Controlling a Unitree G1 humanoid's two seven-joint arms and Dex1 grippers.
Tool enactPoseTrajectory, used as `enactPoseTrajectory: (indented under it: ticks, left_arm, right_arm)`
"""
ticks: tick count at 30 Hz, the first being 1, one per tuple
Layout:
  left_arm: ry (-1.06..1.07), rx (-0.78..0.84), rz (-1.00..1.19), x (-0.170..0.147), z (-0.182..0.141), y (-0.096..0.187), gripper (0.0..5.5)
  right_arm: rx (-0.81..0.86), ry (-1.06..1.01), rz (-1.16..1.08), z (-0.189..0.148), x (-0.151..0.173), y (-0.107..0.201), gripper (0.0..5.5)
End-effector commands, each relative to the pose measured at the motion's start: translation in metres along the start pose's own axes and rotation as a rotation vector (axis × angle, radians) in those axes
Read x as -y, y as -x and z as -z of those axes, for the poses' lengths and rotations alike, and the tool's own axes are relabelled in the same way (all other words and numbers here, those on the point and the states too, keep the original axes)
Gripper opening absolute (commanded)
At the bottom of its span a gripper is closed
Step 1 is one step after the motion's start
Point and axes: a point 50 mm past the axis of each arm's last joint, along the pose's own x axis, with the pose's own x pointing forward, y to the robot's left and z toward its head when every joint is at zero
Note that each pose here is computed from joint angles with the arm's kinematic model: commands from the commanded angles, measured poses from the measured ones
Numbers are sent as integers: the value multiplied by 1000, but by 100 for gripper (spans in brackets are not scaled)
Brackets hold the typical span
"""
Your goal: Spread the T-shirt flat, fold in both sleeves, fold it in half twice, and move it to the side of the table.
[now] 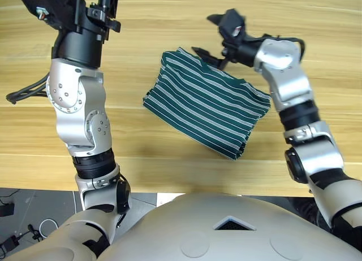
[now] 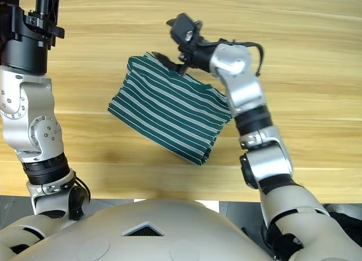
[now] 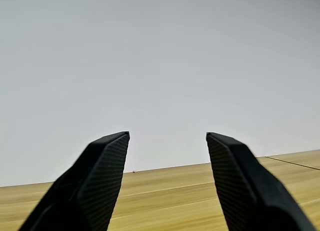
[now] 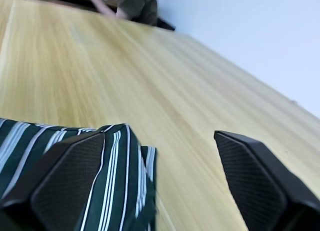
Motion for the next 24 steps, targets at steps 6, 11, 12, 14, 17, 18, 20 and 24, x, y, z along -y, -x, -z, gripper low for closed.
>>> enactPoseTrajectory:
  ticks: [6, 11, 12, 14, 17, 18, 20, 24]
  left_arm:
    - [32, 43, 95, 26, -10, -14, 285]
    - [63, 46, 117, 36, -15, -10, 285]
    - [66, 39, 116, 37, -14, -9, 285]
    - [70, 22, 107, 38, -10, -6, 285]
    - [74, 11, 101, 40, -7, -3, 285]
    - [73, 9, 101, 40, -6, -2, 285]
    - [63, 7, 102, 40, -5, -1, 285]
    - [57, 16, 100, 38, -8, 0, 285]
  right_arm:
    - [-395, 198, -55, 48, -20, -29, 406]
    - [-536, 166, 8, 84, -13, -1, 406]
    - [-539, 149, 27, 88, -10, 4, 406]
    - [-520, 96, 92, 92, 0, 15, 406]
    - [-494, 33, 194, 97, 16, 32, 406]
    - [-500, 7, 237, 102, 21, 42, 406]
    - [-536, -62, 349, 116, 31, 67, 406]
    - [-594, -158, 502, 137, 45, 114, 406]
